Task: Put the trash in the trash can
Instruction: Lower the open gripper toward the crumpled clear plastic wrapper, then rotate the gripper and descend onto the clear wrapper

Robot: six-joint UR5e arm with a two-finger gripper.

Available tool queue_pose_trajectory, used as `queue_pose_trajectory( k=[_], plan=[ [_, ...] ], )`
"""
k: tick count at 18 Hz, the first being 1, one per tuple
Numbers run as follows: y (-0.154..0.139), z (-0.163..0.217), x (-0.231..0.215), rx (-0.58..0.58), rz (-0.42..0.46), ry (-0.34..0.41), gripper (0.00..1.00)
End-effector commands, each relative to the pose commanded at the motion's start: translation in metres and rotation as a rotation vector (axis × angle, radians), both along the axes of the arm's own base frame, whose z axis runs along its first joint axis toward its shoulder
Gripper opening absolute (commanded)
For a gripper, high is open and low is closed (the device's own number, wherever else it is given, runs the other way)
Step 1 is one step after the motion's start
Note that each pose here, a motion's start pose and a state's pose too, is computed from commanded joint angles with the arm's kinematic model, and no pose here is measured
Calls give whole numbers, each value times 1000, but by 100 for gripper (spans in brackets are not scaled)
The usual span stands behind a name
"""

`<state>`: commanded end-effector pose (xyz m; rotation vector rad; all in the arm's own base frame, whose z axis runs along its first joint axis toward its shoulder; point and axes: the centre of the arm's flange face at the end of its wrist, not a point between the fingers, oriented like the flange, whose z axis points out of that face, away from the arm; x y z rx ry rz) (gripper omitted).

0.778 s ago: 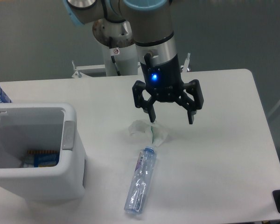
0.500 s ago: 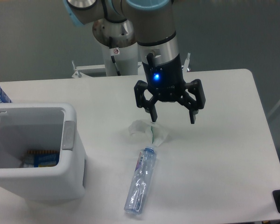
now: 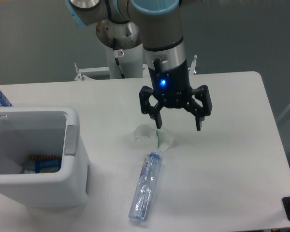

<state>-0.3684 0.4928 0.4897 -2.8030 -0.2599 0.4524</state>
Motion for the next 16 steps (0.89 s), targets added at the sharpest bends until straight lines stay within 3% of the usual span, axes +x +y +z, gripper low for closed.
queue_pose_trajectory(
  k=[3,5,9,16],
  plan=[
    [-4,-25,6,-23,11,-35,100],
    [-5,-36,8,-46,-26,-30,100],
    [-16,-77,17,-192,-251,-24,100],
    [-28,-114,24,-381,-668,8,100]
  ],
)
